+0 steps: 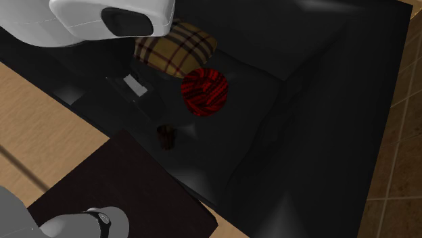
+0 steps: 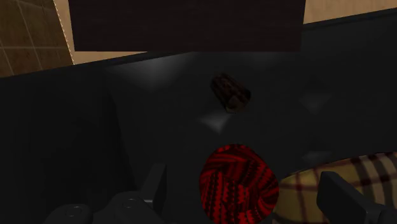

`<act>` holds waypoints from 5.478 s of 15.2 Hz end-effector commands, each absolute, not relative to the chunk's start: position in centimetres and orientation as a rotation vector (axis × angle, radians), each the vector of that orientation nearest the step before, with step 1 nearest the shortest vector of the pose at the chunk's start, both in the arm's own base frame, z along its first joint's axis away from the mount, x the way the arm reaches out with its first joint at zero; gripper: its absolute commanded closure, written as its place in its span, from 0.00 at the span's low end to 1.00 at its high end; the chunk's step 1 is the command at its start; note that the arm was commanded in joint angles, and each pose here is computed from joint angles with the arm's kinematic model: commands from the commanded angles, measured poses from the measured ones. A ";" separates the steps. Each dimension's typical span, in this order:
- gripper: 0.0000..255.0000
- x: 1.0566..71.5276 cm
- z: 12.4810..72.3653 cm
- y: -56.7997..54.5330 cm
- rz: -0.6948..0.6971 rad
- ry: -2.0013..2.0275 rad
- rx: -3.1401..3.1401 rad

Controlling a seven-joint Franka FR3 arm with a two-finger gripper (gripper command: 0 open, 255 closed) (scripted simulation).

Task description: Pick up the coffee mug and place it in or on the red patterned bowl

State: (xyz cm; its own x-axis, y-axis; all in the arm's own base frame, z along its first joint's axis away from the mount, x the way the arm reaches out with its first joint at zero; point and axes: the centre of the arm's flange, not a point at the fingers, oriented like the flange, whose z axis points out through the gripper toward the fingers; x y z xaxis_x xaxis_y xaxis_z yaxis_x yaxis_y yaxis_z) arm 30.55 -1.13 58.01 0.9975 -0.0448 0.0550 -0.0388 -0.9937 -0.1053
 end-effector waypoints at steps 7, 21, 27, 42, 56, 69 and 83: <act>0.00 32.0 51.3 4.8 -0.043 -0.021 -3.168; 0.00 33.5 32.9 14.9 0.078 -0.249 -3.464; 0.00 33.4 24.2 17.5 0.137 -0.362 -3.583; 0.00 33.1 17.3 16.2 0.162 -0.409 -3.628; 0.00 33.1 17.3 16.2 0.162 -0.409 -3.628; 0.00 34.1 14.1 8.9 -0.047 -0.126 -3.535; 1.00 34.1 14.1 8.9 -0.047 -0.125 -3.535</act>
State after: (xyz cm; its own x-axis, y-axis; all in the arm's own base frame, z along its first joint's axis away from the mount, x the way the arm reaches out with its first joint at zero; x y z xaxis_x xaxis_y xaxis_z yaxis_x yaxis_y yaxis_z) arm 34.06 8.93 14.07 0.9972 0.0734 0.0115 0.0632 -0.9203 0.3862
